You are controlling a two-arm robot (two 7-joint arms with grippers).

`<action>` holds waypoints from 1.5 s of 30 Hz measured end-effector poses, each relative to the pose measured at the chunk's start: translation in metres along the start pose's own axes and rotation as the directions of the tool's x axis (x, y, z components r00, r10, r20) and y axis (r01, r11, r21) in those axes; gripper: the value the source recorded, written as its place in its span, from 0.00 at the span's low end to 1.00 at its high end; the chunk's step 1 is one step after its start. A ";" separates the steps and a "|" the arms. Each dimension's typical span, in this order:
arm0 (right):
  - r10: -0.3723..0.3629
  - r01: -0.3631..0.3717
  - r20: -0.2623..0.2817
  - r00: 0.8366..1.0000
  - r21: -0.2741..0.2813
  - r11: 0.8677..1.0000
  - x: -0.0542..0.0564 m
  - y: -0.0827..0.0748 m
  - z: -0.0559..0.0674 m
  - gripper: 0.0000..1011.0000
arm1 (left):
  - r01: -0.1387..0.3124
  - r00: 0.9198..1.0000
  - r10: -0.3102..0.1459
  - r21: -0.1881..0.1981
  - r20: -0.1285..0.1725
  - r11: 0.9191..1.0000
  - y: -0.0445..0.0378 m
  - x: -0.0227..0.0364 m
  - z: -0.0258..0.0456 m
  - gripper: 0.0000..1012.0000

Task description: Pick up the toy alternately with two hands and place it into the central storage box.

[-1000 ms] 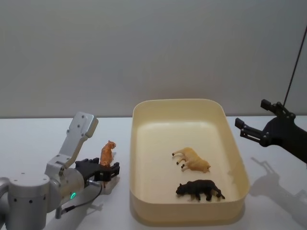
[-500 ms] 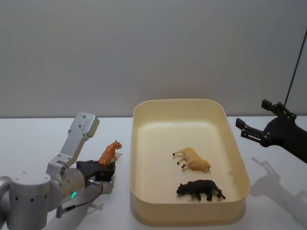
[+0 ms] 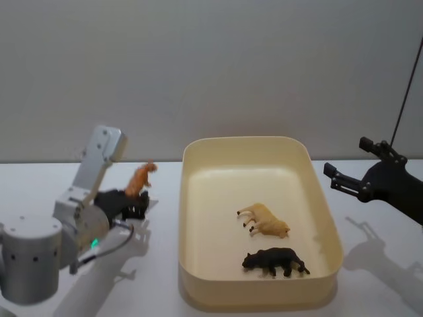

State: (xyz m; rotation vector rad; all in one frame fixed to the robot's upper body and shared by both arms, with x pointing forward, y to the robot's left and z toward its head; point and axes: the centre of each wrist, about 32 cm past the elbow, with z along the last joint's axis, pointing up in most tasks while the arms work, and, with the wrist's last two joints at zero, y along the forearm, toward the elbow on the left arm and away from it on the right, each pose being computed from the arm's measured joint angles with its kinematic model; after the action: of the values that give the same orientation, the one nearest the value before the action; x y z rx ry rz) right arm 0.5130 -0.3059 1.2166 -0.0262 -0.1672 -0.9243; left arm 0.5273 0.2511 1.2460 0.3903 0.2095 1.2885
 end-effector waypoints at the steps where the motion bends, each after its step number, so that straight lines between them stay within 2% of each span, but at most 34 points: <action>1: 0.000 0.000 0.000 1.000 0.000 1.000 0.000 0.000 0.000 0.99 | -0.004 1.000 0.004 -0.008 0.006 1.000 0.0007 0.0003 0.0030 0.29; 2: 0.000 0.000 0.000 1.000 0.000 1.000 0.000 0.000 0.000 0.99 | -0.007 1.000 0.007 -0.015 0.010 1.000 0.0014 0.0006 0.0060 0.29; 3: 0.000 0.000 0.000 1.000 0.000 1.000 0.000 0.000 0.000 0.99 | -0.010 1.000 0.011 -0.031 0.021 0.999 0.0029 0.0013 0.0129 0.29; 5: 0.000 0.000 0.000 1.000 0.000 1.000 0.000 0.000 0.000 0.99 | -0.009 0.999 0.011 -0.043 0.034 0.999 0.0038 0.0018 0.0186 0.29; 6: 0.000 0.000 0.000 1.000 0.000 1.000 0.000 0.000 0.000 0.99 | -0.008 0.999 0.011 -0.053 0.046 0.999 0.0046 0.0023 0.0239 0.29; 8: 0.000 0.000 0.000 1.000 0.000 1.000 0.000 0.000 0.000 0.99 | 0.000 0.998 0.003 -0.061 0.057 0.998 0.0051 0.0026 0.0290 0.29; 9: 0.000 0.000 0.000 1.000 0.000 1.000 0.000 0.000 0.000 0.99 | 0.008 0.998 -0.003 -0.070 0.070 0.997 0.0054 0.0031 0.0345 0.29; 12: 0.000 0.000 0.000 1.000 0.000 1.000 0.000 0.000 0.000 0.99 | 0.024 0.996 -0.016 -0.079 0.090 0.997 0.0056 0.0037 0.0414 0.29; 13: 0.000 0.000 0.000 1.000 0.000 1.000 0.000 0.000 0.000 0.99 | 0.035 0.994 -0.026 -0.085 0.104 0.996 0.0057 0.0039 0.0465 0.29; 18: 0.000 0.000 0.000 1.000 0.000 1.000 0.000 0.000 0.000 0.99 | 0.080 0.987 -0.067 -0.086 0.143 0.993 0.0037 0.0040 0.0576 0.29; 24: 0.000 0.000 0.000 1.000 0.000 1.000 0.000 0.000 0.000 0.99 | 0.151 0.973 -0.136 -0.068 0.188 0.986 -0.0008 0.0044 0.0695 0.29; 25: 0.000 0.000 0.000 1.000 0.000 1.000 0.000 0.000 0.000 0.99 | 0.174 0.967 -0.159 -0.059 0.200 0.983 -0.0024 0.0045 0.0724 0.29; 28: 0.000 0.000 0.000 1.000 0.000 1.000 0.000 0.000 0.000 0.99 | 0.200 0.959 -0.186 -0.045 0.215 0.979 -0.0048 0.0046 0.0756 0.29; 29: 0.000 0.000 0.000 1.000 0.000 1.000 0.000 0.000 0.000 0.99 | 0.224 0.951 -0.211 -0.034 0.224 0.974 -0.0064 0.0046 0.0784 0.29; 31: 0.000 0.000 0.000 1.000 0.000 1.000 0.000 0.000 0.000 0.99 | 0.243 0.945 -0.232 -0.021 0.232 0.970 -0.0086 0.0045 0.0800 0.29; 32: 0.000 0.000 0.000 1.000 0.000 1.000 0.000 0.000 0.000 0.99 | 0.267 0.936 -0.258 -0.006 0.241 0.964 -0.0107 0.0043 0.0819 0.29; 34: 0.000 0.000 0.000 1.000 0.000 1.000 0.000 0.000 0.000 0.99 | 0.287 0.927 -0.280 0.007 0.248 0.958 -0.0128 0.0042 0.0837 0.29; 36: 0.000 0.000 0.000 1.000 0.000 1.000 0.000 0.000 0.000 0.99 | 0.319 0.913 -0.316 0.031 0.259 0.947 -0.0165 0.0039 0.0865 0.29; 38: 0.000 0.000 0.000 1.000 0.000 1.000 0.000 0.000 0.000 0.99 | 0.338 0.903 -0.338 0.046 0.266 0.940 -0.0190 0.0037 0.0881 0.29; 39: 0.000 0.000 0.000 1.000 0.000 1.000 0.000 0.000 0.000 0.99 | 0.357 0.893 -0.360 0.062 0.271 0.932 -0.0219 0.0034 0.0900 0.29; 40: 0.000 0.000 0.000 1.000 0.000 1.000 0.000 0.000 0.000 0.99 | 0.367 0.887 -0.372 0.070 0.274 0.928 -0.0232 0.0032 0.0909 0.29; 41: 0.000 0.000 0.000 1.000 0.000 1.000 0.000 0.000 0.000 0.99 | 0.389 0.874 -0.398 0.089 0.279 0.917 -0.0259 0.0028 0.0923 0.29; 43: 0.000 0.000 0.000 1.000 0.000 1.000 0.000 0.000 0.000 0.99 | 0.406 0.862 -0.419 0.107 0.285 0.908 -0.0292 0.0023 0.0941 0.29; 44: 0.000 0.000 0.000 1.000 0.000 1.000 0.000 0.000 0.000 0.99 | 0.420 0.853 -0.436 0.117 0.286 0.900 -0.0306 0.0020 0.0948 0.32; 45: 0.000 0.000 0.000 1.000 0.000 1.000 0.000 0.000 0.000 0.99 | 0.426 0.849 -0.443 0.124 0.287 0.896 -0.0321 0.0018 0.0955 0.32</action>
State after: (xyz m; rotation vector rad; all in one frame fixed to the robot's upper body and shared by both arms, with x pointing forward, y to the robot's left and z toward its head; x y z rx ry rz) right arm 0.5130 -0.3059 1.2166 -0.0261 -0.1673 -0.9244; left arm 0.5913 0.2299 1.3209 0.5518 0.0612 0.7596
